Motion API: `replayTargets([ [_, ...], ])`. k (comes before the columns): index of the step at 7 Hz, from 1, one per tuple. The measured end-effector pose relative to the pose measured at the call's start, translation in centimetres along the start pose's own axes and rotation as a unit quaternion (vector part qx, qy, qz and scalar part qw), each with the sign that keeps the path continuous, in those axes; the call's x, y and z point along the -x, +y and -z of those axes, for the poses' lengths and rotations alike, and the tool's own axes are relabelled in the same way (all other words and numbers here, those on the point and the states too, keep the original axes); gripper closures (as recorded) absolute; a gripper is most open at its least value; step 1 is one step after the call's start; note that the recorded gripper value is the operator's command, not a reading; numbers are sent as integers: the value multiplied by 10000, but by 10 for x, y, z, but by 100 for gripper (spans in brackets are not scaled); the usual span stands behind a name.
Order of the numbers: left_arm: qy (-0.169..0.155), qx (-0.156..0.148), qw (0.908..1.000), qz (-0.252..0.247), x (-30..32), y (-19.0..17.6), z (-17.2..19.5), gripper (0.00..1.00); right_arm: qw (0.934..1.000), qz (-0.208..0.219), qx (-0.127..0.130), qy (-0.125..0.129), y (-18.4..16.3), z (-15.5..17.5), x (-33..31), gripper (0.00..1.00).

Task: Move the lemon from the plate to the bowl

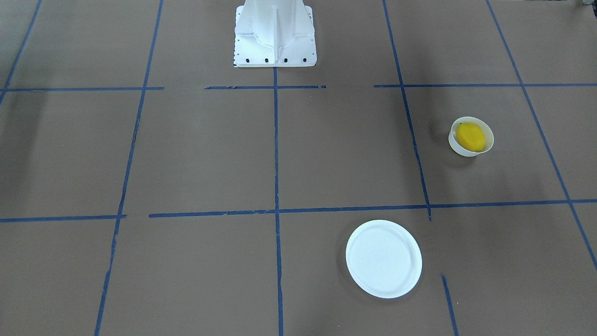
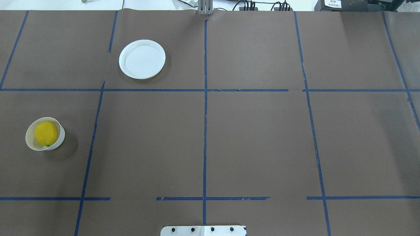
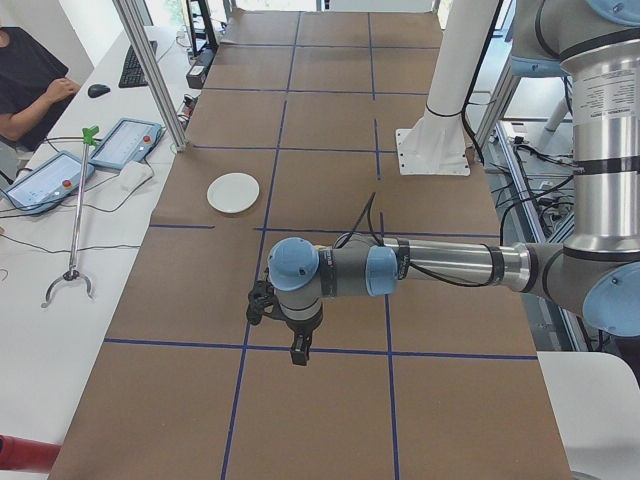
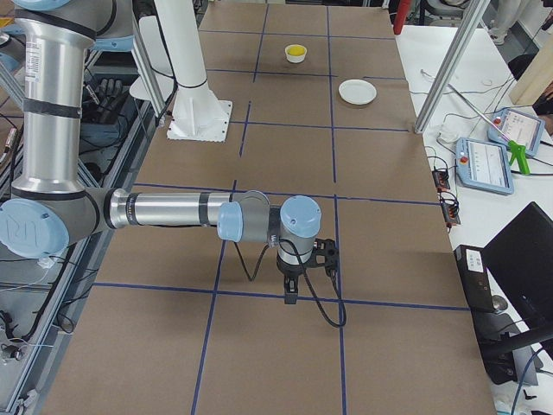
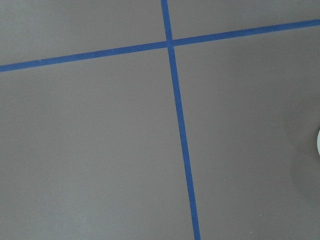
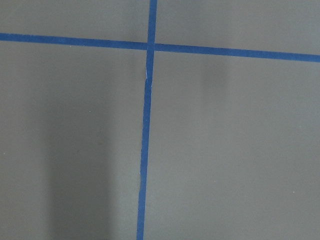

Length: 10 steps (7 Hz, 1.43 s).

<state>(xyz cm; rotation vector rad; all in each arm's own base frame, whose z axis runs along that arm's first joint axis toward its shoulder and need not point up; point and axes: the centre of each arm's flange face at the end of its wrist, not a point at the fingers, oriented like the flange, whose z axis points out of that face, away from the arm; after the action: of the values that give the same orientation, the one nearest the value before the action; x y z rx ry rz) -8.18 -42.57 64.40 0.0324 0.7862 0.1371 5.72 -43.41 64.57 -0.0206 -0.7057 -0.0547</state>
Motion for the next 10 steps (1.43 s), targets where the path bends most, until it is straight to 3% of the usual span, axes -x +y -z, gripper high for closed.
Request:
replayTargets([
  [10, -13, -68, 10000, -33, -1, -4, 6, 0, 10000, 0, 0, 2, 0, 0, 0, 0],
])
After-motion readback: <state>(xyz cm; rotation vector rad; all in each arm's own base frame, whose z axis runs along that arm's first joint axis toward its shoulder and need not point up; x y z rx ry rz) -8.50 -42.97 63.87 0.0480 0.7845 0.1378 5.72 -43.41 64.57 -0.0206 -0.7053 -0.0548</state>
